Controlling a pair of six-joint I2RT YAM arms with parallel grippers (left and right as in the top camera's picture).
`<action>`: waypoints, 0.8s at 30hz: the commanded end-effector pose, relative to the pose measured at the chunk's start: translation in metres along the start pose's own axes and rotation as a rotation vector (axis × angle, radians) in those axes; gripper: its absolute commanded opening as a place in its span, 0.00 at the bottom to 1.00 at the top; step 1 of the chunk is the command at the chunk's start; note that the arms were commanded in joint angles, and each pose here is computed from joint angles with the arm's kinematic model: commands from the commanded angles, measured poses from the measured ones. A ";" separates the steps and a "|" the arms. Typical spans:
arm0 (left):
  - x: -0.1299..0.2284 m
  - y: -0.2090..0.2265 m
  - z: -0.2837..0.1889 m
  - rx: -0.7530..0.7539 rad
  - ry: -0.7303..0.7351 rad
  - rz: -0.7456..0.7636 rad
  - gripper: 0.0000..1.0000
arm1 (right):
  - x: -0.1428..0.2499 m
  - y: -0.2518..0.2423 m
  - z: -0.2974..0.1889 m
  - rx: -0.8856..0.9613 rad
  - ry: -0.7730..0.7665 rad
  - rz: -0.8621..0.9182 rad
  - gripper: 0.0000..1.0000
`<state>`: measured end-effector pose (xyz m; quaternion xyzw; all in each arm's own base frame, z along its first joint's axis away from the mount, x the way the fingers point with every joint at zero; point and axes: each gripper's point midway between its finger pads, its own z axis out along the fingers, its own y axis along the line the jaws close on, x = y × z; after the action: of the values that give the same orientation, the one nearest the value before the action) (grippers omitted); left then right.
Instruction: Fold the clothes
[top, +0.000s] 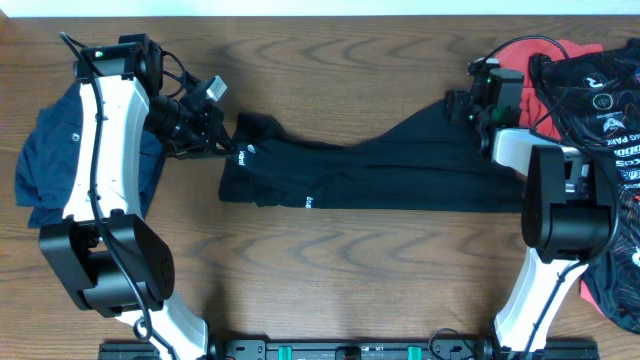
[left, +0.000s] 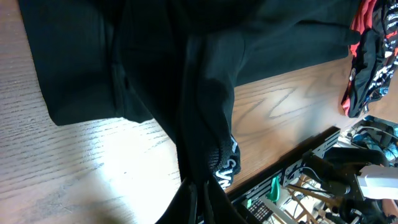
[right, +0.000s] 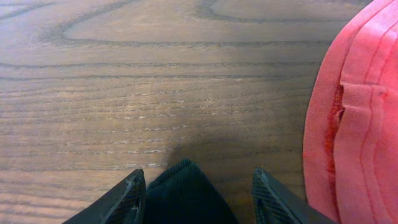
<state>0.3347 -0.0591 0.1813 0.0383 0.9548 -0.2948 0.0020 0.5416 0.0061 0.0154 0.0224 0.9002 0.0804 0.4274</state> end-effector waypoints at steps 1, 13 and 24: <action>0.003 0.002 -0.003 -0.008 -0.002 -0.005 0.06 | 0.003 0.008 0.006 -0.001 -0.003 -0.027 0.52; 0.003 0.002 -0.003 -0.007 -0.002 -0.005 0.06 | 0.022 0.010 0.019 0.040 0.027 -0.034 0.46; 0.002 0.002 -0.003 -0.008 -0.004 -0.004 0.06 | 0.012 -0.007 0.010 0.141 0.010 0.013 0.01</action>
<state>0.3348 -0.0591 0.1813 0.0383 0.9547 -0.2949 0.0022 0.5448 0.0129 0.0020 0.0354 0.9019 0.0514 0.4273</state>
